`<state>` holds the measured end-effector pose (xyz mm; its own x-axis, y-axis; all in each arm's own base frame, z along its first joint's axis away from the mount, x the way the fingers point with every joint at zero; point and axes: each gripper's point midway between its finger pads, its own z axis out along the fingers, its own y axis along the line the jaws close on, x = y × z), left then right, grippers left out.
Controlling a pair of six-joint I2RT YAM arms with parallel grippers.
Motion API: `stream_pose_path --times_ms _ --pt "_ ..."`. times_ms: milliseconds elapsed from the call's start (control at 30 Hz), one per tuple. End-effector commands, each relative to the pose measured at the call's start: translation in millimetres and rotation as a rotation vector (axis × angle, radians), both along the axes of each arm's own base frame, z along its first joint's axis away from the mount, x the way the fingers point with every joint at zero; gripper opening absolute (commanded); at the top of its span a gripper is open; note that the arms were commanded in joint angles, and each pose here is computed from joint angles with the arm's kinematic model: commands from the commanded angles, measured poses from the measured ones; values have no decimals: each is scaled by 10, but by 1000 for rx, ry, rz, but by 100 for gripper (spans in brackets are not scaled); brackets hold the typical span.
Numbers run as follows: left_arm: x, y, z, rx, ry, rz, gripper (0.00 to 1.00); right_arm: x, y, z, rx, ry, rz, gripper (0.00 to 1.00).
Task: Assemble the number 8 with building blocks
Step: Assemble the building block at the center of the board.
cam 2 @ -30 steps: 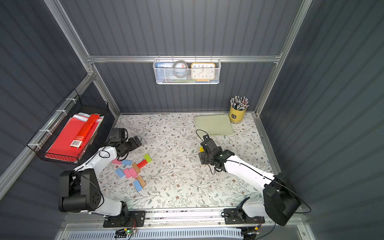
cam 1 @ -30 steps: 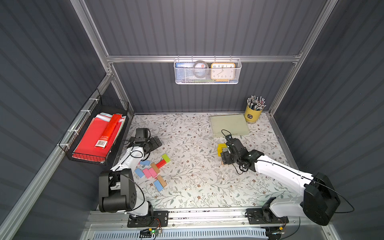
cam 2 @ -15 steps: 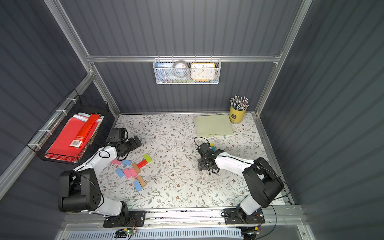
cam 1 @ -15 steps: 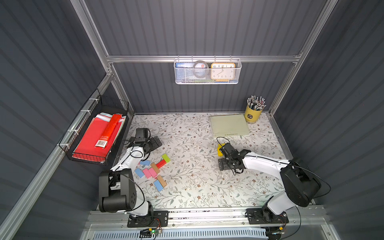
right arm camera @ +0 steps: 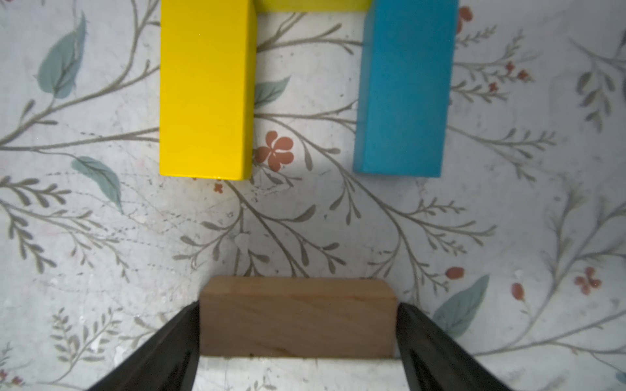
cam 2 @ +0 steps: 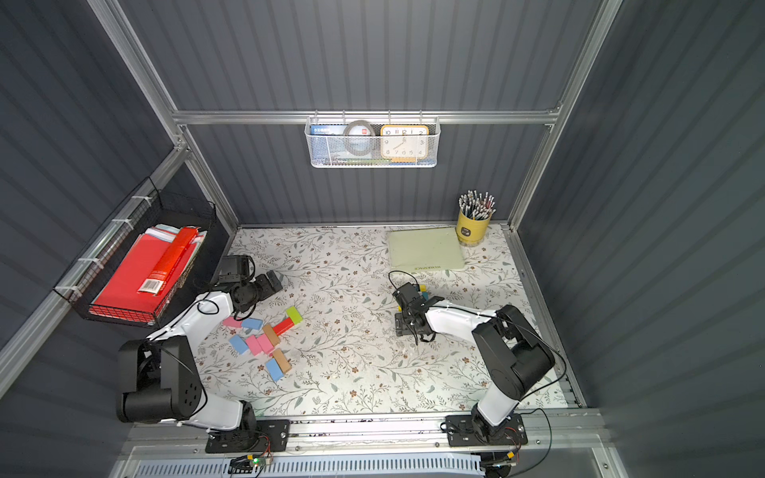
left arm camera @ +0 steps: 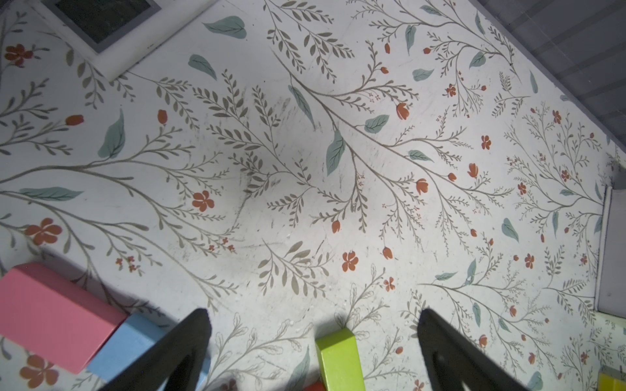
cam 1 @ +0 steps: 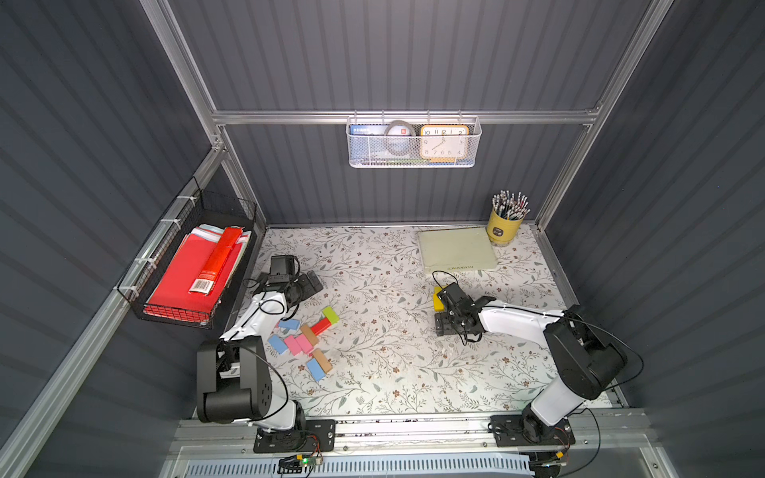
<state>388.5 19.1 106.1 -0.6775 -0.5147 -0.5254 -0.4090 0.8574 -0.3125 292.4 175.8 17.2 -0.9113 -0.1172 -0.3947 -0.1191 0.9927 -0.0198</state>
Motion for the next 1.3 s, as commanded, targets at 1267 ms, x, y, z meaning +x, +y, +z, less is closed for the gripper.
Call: stream_pose_path --times_ms 1267 --pt "-51 34 -13 23 5 -6 99 301 -37 -217 -5 33 60 76"
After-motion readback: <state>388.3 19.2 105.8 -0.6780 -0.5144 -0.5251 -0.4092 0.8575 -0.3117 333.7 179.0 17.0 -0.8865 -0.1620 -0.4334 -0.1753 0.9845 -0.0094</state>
